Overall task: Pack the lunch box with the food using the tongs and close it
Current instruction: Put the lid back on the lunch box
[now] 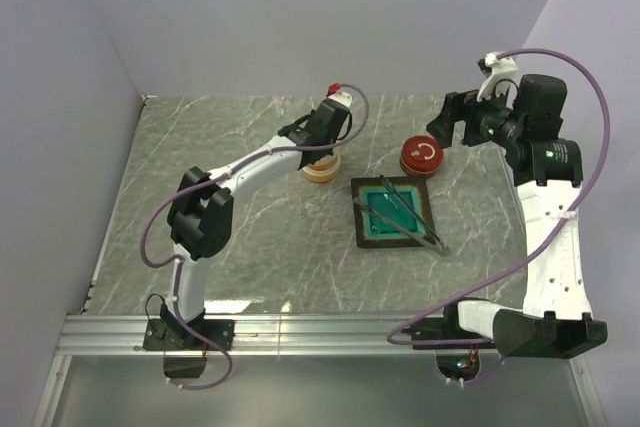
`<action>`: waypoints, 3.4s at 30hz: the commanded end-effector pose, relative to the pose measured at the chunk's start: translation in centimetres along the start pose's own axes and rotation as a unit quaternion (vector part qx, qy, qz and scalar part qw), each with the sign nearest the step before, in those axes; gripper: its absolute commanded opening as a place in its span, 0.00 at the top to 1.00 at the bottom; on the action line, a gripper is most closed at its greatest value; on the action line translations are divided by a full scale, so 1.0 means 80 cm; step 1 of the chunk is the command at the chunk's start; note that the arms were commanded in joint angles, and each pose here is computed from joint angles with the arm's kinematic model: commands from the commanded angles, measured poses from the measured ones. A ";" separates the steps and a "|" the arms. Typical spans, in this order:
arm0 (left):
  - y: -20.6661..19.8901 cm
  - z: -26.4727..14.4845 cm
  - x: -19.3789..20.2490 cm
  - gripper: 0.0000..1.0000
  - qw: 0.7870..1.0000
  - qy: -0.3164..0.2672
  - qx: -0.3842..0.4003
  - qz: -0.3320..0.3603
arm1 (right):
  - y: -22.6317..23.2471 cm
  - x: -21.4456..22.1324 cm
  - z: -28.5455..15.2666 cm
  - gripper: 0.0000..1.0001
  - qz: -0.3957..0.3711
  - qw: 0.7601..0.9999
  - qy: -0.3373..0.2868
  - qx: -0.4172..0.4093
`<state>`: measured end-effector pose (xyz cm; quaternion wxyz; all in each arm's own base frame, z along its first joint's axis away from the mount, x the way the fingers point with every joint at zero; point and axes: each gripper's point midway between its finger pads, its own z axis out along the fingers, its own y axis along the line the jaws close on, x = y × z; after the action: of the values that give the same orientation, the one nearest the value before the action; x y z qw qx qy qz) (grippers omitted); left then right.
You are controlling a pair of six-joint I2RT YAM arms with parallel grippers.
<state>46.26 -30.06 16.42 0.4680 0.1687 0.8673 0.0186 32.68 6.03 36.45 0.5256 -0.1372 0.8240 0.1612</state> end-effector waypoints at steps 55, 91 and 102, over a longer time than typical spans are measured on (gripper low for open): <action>-0.027 0.020 -0.019 1.00 0.999 -0.001 -0.049 -0.008 | 0.016 -0.015 -0.021 0.00 0.004 0.998 -0.039 -0.043; -0.014 0.038 0.019 1.00 0.998 0.046 -0.023 -0.044 | 0.020 -0.013 -0.018 0.00 0.009 0.998 -0.036 -0.055; -0.021 0.041 0.054 1.00 0.996 0.066 -0.013 -0.065 | 0.019 -0.011 -0.016 0.00 0.009 0.998 -0.034 -0.055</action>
<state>47.00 -30.76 9.80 0.4172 0.1125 0.9012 0.0319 31.16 6.98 36.87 0.5244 -0.1474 0.8098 0.2181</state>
